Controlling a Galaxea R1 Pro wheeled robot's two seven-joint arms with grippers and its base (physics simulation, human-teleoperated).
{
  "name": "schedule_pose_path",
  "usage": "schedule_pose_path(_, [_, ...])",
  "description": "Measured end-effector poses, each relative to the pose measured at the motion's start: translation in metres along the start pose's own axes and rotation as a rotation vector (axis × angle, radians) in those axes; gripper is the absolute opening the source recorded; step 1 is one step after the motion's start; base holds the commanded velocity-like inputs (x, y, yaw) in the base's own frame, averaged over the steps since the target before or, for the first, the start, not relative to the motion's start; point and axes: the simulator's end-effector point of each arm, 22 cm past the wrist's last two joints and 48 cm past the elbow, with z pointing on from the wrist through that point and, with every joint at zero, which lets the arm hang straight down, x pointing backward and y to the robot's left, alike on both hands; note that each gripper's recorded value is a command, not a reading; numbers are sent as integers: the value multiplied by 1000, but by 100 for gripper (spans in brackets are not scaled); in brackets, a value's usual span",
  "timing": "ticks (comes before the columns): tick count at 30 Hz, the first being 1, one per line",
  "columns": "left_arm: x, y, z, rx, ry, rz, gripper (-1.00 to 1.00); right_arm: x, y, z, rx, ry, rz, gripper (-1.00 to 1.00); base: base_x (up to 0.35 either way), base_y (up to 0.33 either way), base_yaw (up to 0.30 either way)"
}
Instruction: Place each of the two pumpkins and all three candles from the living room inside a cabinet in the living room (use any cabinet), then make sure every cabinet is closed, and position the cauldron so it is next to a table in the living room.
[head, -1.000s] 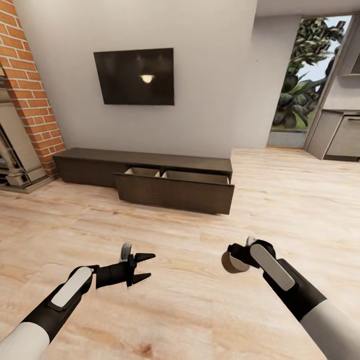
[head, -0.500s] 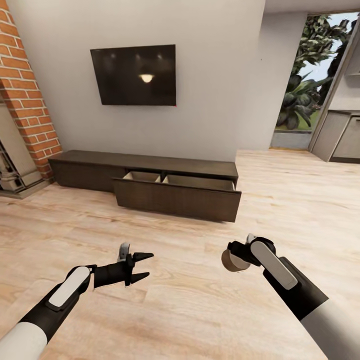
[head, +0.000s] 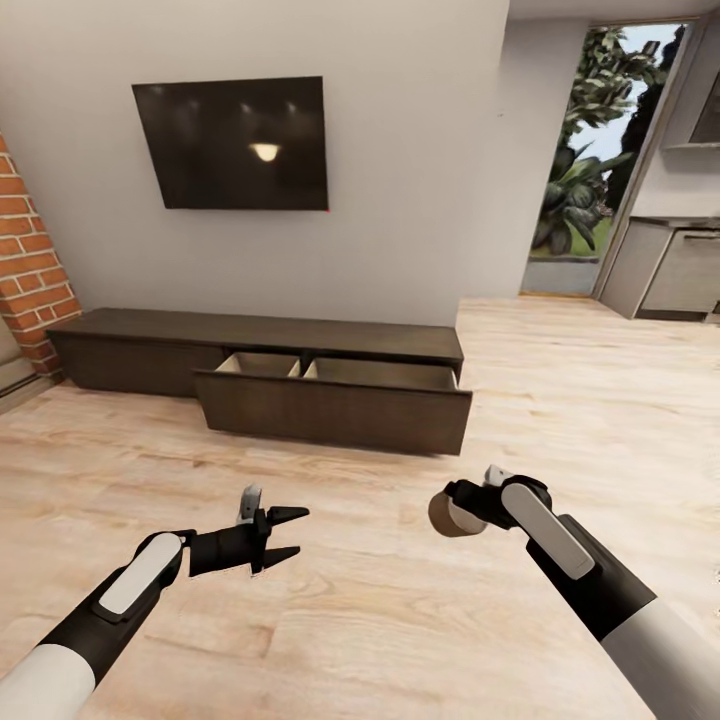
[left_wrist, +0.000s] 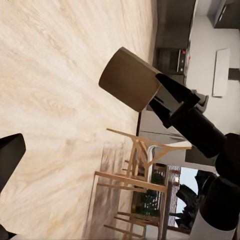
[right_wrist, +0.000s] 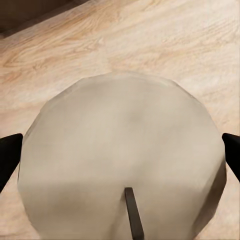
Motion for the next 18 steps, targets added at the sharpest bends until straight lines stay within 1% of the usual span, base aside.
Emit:
schedule_pose_path(9, [0,6,1,-6,0,-13,100,4,-1,5,1,9,-1,-100,279,182,-217])
schedule_pose_path(18, [-1,8,0,-7,-1,-17,100,4,-1,6,2,11,-1,-100,231,258,-43])
